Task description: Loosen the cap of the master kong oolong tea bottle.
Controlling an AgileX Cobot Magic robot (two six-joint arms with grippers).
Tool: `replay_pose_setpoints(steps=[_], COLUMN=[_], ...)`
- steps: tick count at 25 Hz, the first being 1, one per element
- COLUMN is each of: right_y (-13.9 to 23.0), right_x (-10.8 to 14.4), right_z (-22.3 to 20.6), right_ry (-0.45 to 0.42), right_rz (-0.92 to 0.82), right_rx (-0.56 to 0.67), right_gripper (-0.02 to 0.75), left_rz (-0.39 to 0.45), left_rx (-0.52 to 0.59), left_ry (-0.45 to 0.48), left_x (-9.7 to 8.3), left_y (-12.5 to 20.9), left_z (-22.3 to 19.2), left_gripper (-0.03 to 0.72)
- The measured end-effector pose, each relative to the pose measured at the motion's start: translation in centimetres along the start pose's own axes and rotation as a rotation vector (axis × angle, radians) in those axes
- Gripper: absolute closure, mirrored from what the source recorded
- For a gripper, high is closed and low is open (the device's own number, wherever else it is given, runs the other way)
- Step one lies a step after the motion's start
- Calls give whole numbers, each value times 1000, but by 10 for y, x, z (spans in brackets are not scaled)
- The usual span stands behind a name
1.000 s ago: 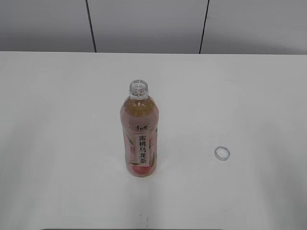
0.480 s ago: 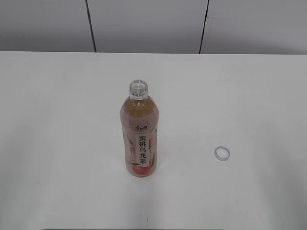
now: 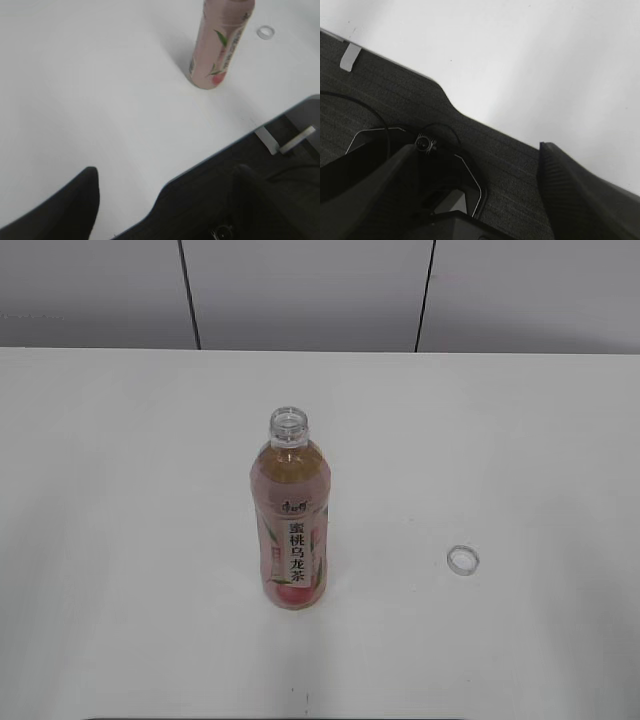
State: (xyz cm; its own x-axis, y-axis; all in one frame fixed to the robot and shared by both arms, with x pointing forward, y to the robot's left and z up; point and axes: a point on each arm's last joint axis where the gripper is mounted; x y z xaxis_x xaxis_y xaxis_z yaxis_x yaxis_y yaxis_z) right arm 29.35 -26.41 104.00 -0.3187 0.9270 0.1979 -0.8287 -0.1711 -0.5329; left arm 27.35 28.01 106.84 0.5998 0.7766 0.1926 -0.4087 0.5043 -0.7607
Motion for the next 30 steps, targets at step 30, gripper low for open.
replay_pose_setpoints(steps=[30], right_y=[52], right_x=[6], right_z=[48], right_ry=[102], right_rz=[-53], right_rx=[-517], right_gripper=[183], left_rz=[188], left_rx=[-192], left_ry=[-430], left_x=[-15], left_y=[25], left_z=[41], left_gripper=[208])
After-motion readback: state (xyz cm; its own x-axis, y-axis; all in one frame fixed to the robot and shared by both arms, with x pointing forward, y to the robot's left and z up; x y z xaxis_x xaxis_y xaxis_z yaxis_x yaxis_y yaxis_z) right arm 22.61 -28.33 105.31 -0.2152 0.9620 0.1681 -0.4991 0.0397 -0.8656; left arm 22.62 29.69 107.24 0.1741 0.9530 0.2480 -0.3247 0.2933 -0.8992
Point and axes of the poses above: a point on each arm's last joint axis where the gripper is mounted, z pointing back along that axis away from the gripper, x along the wrist's bending axis when the last joint is at zero, y = z × x, and after that the axes turned 15 degrees about -z, right-handed
